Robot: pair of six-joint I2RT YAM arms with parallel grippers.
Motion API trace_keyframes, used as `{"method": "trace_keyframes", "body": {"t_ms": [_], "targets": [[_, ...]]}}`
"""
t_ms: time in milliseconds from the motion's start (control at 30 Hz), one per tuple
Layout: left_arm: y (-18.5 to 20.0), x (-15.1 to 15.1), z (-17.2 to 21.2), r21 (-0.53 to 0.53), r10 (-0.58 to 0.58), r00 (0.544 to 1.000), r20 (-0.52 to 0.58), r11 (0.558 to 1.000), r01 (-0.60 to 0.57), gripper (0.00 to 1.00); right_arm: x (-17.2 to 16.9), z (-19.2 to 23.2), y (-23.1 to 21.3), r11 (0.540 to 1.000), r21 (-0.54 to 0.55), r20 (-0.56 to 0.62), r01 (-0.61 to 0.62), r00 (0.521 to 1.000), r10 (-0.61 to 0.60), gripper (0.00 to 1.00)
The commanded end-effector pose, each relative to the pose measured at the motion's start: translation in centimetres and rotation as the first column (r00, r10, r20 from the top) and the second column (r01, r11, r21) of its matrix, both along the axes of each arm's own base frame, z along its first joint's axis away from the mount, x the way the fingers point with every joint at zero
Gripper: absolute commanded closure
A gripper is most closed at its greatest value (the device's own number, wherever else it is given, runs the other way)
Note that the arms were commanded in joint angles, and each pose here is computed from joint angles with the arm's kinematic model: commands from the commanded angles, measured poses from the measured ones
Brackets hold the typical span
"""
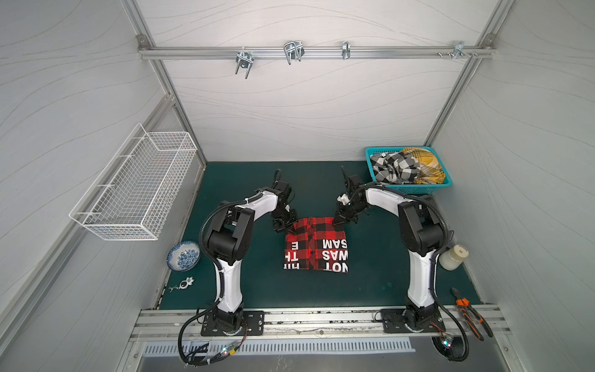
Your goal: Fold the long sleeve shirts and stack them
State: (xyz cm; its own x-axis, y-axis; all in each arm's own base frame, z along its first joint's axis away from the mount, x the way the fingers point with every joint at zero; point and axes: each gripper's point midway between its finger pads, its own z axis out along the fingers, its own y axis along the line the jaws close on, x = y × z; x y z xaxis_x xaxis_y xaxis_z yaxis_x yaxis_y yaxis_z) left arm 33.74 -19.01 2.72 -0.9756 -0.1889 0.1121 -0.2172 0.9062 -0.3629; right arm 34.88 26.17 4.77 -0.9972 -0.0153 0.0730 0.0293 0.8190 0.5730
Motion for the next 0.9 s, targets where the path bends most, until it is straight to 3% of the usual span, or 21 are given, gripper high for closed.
{"method": "trace_keyframes", "body": {"t_ms": [0,167,333,533,867], "targets": [[-0.3,1.3,4.8,-0.018,0.005,0.995,0.097,1.000,-0.004,1.00,-1.1,3.9,-0.4,1.000,0.015,0.045,-0.025,0.999,0.024,0.93],[-1.8,1.0,9.8,-0.072,-0.006,0.984,0.181,0.997,0.019,1.00,-4.9,6.9,-1.0,0.998,0.010,0.075,-0.055,0.996,0.054,0.88],[-3.9,-1.8,11.0,-0.179,0.005,0.984,0.177,0.983,0.027,1.00,-10.0,6.8,-1.0,0.996,0.003,0.048,-0.085,0.995,0.085,0.84],[-5.4,-5.0,7.2,-0.234,-0.018,0.998,0.066,0.972,0.033,1.00,-13.7,3.9,-0.4,0.995,-0.007,-0.032,-0.096,0.995,0.096,0.83],[-3.8,-7.0,0.5,-0.129,-0.034,0.996,-0.077,0.991,0.024,1.00,-14.9,-1.7,-1.4,0.993,-0.085,-0.134,-0.084,0.988,0.072,0.84]]}}
